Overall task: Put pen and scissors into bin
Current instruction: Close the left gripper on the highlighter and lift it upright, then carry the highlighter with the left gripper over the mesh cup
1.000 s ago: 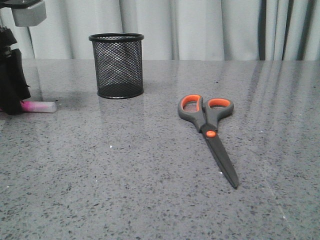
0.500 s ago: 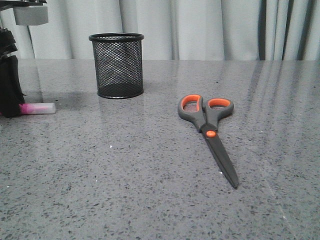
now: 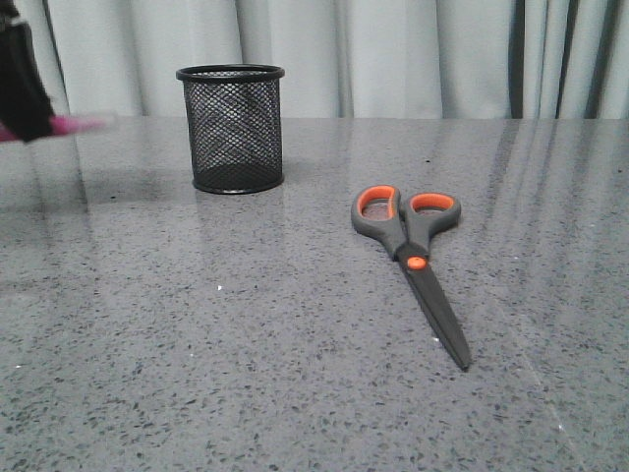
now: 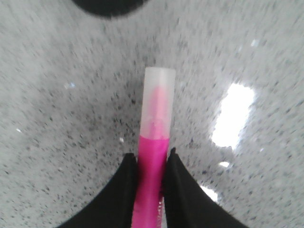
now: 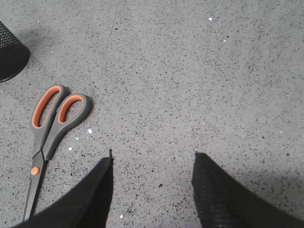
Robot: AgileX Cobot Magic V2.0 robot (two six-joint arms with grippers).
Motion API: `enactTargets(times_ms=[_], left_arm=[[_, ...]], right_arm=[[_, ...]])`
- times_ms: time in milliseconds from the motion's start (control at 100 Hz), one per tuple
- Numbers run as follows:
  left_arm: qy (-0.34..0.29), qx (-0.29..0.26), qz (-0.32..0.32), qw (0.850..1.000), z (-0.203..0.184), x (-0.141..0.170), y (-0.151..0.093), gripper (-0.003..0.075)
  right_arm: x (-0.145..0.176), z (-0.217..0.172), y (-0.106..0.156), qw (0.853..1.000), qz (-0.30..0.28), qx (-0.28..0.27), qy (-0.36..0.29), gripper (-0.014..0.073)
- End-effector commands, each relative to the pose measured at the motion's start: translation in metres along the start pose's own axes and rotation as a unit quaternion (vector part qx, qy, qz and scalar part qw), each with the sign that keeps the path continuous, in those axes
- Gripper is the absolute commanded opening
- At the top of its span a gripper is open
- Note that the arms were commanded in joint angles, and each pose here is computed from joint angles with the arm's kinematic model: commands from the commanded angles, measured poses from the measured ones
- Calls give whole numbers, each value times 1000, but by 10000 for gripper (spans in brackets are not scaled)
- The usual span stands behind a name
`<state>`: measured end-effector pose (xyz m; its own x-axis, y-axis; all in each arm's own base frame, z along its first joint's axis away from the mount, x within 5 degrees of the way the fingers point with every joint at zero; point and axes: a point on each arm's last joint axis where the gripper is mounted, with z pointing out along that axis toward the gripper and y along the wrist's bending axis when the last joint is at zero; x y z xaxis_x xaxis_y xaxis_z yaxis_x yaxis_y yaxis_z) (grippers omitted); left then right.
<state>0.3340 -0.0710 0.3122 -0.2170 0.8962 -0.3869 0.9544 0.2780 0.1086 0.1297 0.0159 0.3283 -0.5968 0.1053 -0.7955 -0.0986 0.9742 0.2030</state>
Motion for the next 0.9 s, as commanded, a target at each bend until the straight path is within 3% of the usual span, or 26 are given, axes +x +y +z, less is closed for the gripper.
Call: enactTargets(times_ms=[0,250,470,680,890], left_arm=[[-65,-21,3,998,-41,-19,-16,-11],[-205,-40,-5,978,-84,-47,-34,-11],[-373,-26,-61,926,-102,-72,-35,-15],[-477,-9,-81,875,-98,-83,-24,-22],[-516,-4,-93,851,-73,-82,-9,-22]], right_arm=[[-14,-6,2,999,-4,1,-43,342],[-14,-6,2,999,0,-3,-44,342],[-14,-6,3,999,2,-5,-42,342],[-14,-5,3,999,2,-6,-40,342],[-13,-5,3,999,2,-6,-37,342]])
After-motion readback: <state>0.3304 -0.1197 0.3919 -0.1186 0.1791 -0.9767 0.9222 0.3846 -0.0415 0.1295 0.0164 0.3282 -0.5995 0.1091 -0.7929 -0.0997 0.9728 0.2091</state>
